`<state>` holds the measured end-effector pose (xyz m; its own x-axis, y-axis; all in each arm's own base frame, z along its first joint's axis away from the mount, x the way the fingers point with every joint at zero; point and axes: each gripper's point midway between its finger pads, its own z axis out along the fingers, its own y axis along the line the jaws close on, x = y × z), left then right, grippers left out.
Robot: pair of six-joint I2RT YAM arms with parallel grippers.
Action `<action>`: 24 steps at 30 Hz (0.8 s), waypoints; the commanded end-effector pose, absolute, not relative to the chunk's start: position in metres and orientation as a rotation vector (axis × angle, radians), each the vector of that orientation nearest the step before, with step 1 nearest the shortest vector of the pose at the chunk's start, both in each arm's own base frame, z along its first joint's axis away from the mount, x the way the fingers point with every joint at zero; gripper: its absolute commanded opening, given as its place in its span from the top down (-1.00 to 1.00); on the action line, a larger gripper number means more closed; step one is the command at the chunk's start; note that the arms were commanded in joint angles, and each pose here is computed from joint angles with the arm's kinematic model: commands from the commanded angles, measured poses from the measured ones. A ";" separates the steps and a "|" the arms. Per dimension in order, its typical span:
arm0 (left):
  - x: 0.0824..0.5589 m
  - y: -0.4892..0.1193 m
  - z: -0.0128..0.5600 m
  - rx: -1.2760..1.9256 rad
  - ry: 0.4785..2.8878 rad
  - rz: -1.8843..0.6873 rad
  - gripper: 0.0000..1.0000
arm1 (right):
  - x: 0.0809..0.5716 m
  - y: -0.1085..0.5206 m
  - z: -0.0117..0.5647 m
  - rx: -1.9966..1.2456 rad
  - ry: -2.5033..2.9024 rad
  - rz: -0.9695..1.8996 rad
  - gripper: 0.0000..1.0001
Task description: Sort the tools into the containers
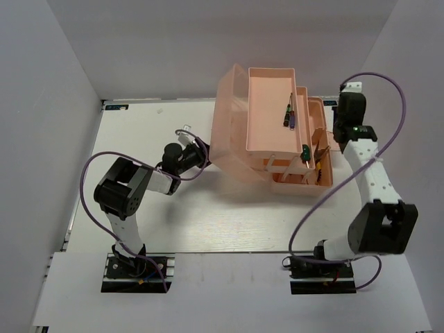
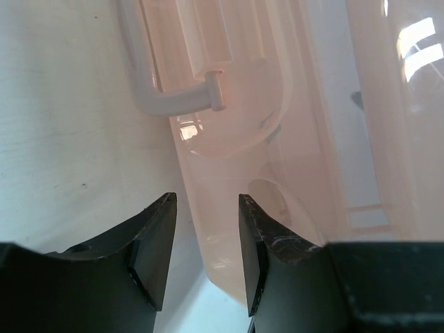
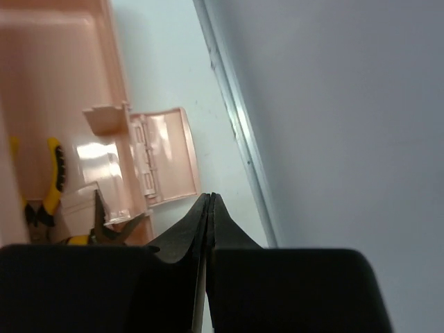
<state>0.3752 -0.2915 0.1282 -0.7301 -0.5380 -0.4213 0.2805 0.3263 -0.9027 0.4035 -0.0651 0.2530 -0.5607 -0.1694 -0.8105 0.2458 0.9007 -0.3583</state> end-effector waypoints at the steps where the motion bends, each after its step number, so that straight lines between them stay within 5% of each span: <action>1: 0.374 -0.304 0.189 -0.066 1.735 -1.553 -0.03 | 0.417 -0.071 0.222 0.126 2.231 -0.322 1.00; 13: 0.376 -0.314 0.218 0.032 1.706 -1.553 -0.03 | 0.470 -0.067 0.106 0.057 2.552 0.119 1.00; 24: 0.368 -0.341 0.266 0.222 1.619 -1.641 -0.03 | 0.470 0.002 0.100 -0.106 2.513 0.787 1.00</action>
<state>0.3845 -0.3253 0.2101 -0.7107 -0.4390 -0.5497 0.4997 0.2350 -0.8337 0.4939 -0.0711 0.1086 -0.8035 0.0811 -0.5897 -0.0768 0.9683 0.2379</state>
